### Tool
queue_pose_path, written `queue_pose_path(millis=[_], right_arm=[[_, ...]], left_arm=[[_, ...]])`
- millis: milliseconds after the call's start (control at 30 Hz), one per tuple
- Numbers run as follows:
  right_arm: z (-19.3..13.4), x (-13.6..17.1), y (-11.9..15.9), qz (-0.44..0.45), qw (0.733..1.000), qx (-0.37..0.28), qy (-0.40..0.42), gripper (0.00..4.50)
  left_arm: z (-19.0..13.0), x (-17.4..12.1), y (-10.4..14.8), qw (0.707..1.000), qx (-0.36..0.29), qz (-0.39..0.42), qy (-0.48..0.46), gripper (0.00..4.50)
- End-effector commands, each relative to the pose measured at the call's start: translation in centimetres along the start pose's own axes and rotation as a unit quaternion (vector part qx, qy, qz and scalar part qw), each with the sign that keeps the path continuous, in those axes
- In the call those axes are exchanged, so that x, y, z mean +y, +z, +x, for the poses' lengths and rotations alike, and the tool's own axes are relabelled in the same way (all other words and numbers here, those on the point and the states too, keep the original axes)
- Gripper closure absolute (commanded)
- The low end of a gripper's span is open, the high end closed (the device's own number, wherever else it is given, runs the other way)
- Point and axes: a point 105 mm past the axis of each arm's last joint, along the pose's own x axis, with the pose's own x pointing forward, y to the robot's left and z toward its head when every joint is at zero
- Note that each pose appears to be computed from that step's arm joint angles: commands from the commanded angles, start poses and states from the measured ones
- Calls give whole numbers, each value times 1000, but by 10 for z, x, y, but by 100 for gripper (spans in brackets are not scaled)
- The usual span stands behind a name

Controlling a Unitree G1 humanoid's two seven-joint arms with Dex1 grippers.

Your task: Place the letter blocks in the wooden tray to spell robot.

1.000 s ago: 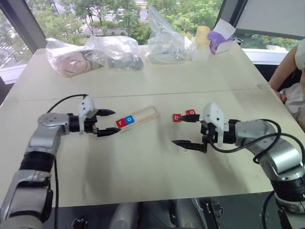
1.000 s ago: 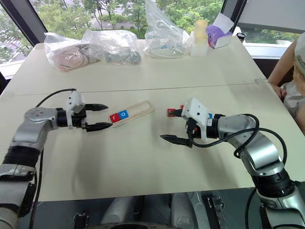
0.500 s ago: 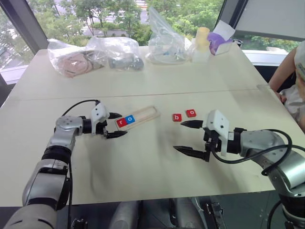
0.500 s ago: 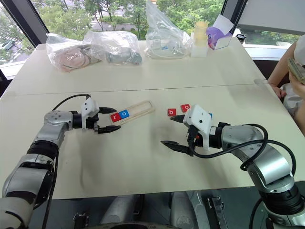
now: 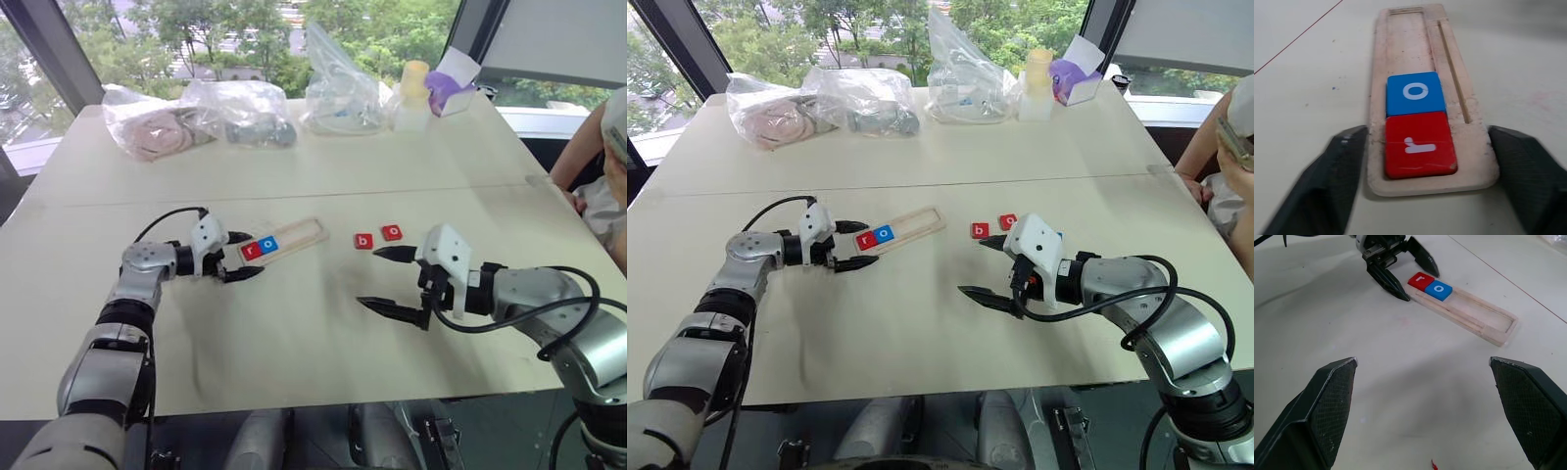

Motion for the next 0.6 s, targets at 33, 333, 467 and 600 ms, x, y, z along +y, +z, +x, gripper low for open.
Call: queue_pose_path(millis=[33, 333, 467, 600], right_arm=[[-2, 4, 12, -29, 999, -11, 5, 0], [-3, 1, 11, -31, 999, -5, 3, 0], [-3, 1, 11, -32, 999, -4, 4, 0], [-2, 1, 11, -34, 999, -2, 6, 0]], left_arm=[[2, -9, -20, 999, 41, -15, -10, 140], [9, -65, 4, 989, -21, 19, -146, 140], [4, -95, 11, 980, -26, 28, -197, 140], [4, -106, 10, 981, -13, 25, -192, 140]])
